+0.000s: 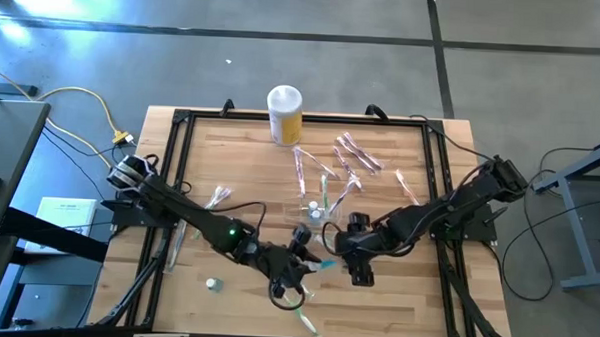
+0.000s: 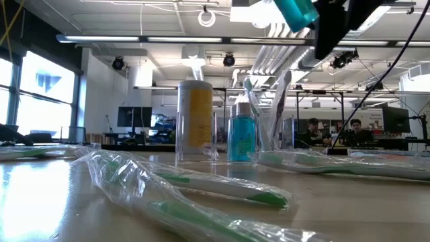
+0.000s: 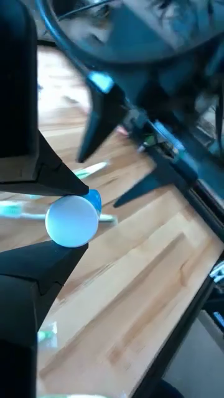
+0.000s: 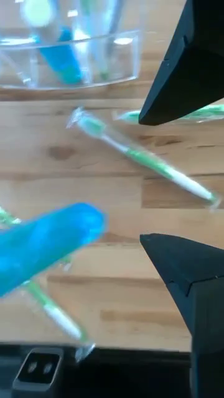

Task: Pick & Place toothbrushing station
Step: Put the mouthwash bottle into the transparent organizer

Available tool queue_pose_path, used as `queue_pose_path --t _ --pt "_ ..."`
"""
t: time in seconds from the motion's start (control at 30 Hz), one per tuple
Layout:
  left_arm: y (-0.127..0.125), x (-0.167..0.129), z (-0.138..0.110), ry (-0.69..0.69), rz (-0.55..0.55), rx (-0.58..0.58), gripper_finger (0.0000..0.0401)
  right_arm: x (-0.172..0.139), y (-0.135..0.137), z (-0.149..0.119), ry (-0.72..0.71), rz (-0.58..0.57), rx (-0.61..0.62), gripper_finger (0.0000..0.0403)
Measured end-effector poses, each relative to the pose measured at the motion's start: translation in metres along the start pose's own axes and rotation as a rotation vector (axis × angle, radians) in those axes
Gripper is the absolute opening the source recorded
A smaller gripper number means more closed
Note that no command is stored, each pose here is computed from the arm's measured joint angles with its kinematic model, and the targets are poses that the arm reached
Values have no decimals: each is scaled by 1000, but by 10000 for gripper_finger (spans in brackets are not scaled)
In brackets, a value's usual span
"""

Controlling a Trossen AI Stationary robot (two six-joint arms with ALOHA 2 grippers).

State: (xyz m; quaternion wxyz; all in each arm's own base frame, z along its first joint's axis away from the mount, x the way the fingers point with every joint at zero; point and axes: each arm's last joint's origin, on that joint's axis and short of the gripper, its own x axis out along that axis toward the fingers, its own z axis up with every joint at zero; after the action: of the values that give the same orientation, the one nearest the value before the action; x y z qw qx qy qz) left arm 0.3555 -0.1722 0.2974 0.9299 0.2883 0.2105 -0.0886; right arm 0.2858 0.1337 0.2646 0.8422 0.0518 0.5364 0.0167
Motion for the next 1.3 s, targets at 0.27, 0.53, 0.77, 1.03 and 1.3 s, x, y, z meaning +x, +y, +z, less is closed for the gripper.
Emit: queue_pose_path --t 0.27,0.53,0.77,1.03,1.3 --pt "19 -26 14 173 9 -124 92 -3 7 -19 44 -171 81 291" --pt "67 -32 -2 380 -1 -314 92 -17 11 -48 -50 -595 22 291" --pt "123 -23 -36 451 -25 -516 92 -28 20 -60 -239 -763 -20 291" --pt "156 -15 -61 482 46 -741 92 -30 26 -64 -286 -772 -39 291" --pt "155 -9 -67 520 45 -832 92 -17 20 -73 -268 -805 -64 291"
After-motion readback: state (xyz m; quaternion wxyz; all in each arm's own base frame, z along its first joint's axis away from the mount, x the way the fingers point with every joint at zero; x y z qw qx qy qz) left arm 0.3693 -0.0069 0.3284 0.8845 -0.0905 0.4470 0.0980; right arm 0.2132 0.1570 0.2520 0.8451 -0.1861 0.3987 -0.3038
